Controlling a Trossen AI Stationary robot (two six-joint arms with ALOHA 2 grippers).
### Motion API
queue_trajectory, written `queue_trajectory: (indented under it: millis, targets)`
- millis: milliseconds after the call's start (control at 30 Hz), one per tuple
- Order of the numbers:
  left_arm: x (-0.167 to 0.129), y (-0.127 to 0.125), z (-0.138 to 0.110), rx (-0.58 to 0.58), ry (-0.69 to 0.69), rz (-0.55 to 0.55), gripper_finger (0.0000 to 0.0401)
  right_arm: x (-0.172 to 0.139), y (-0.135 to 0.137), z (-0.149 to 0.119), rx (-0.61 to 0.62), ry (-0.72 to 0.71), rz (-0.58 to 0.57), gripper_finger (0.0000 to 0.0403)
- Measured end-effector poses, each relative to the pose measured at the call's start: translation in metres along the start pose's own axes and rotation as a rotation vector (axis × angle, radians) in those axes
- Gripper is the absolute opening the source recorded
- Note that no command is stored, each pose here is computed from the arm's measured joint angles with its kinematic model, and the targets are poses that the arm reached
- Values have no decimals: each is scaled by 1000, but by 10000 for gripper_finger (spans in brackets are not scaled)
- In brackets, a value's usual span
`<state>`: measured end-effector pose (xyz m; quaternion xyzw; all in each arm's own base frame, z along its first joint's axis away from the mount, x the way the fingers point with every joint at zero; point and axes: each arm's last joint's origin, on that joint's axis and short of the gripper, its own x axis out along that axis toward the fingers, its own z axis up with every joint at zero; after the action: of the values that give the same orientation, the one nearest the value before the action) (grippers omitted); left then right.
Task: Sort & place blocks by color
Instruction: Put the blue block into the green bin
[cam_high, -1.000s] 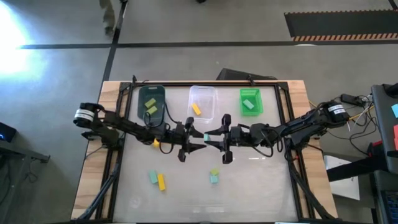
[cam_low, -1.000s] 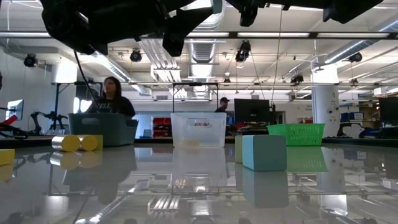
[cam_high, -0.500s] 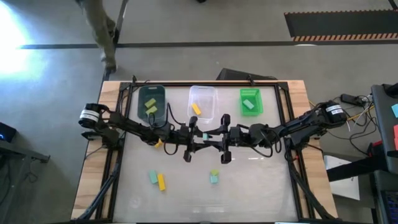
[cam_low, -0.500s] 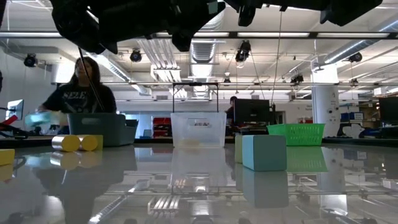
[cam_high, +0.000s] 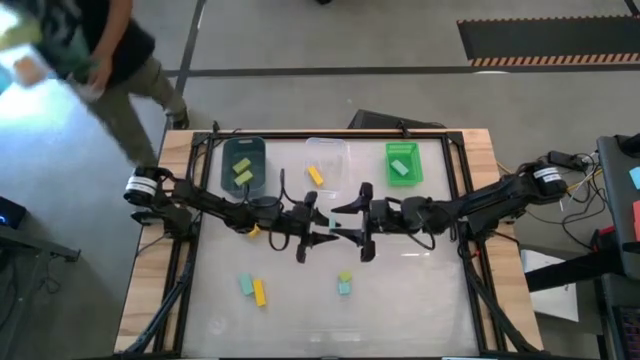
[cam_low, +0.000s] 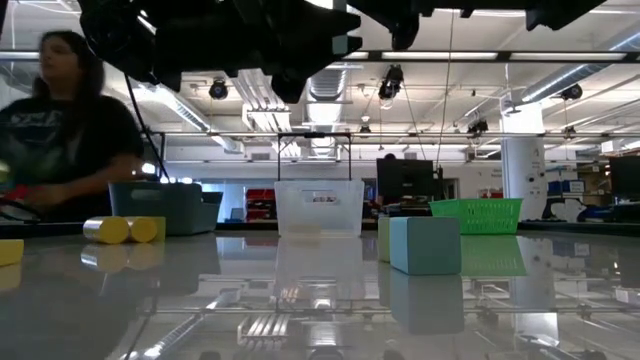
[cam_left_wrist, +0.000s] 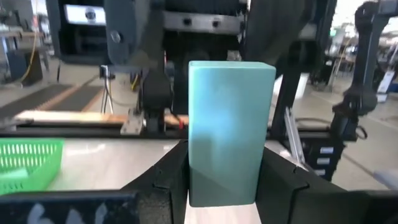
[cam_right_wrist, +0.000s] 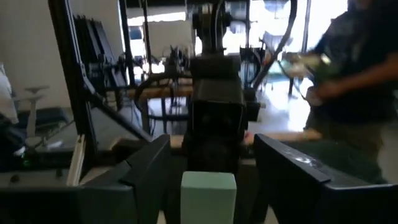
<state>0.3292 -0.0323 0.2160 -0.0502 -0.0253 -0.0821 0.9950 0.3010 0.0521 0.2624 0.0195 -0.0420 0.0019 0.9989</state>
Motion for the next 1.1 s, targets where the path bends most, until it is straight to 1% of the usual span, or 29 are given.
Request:
queue_trajectory:
  millis: [133,200,367,500,633,733,833,933,967,1033,1100]
  targets:
    - [0,0,-3,-2,32,4,117,-7,-1,-4,59,127,-7,253]
    - [0,1,-5,-2,47,7,117,-7,-2,-7,88,164,-12,264]
    - [2,1,-1,0,31,24,117,-8,-2,-9,104,196,-17,275]
    - [4,2,4,8,14,30,117,-3,-1,-12,82,167,-13,269]
    - [4,1,4,9,15,30,117,2,0,-16,32,135,-7,250]
    - [4,2,3,8,18,31,117,4,0,-17,7,126,-31,225]
    - [4,2,3,6,17,33,117,4,-1,-16,-15,124,-54,182]
    - [4,2,2,12,18,35,117,4,-1,-16,-10,124,-50,121]
    - [4,2,3,14,17,35,117,4,-1,-16,-8,124,-48,117]
    - [4,2,3,12,17,35,132,4,-1,-16,-13,125,-46,117]
    - [4,2,2,6,20,34,166,4,-1,-17,-18,129,-49,117]
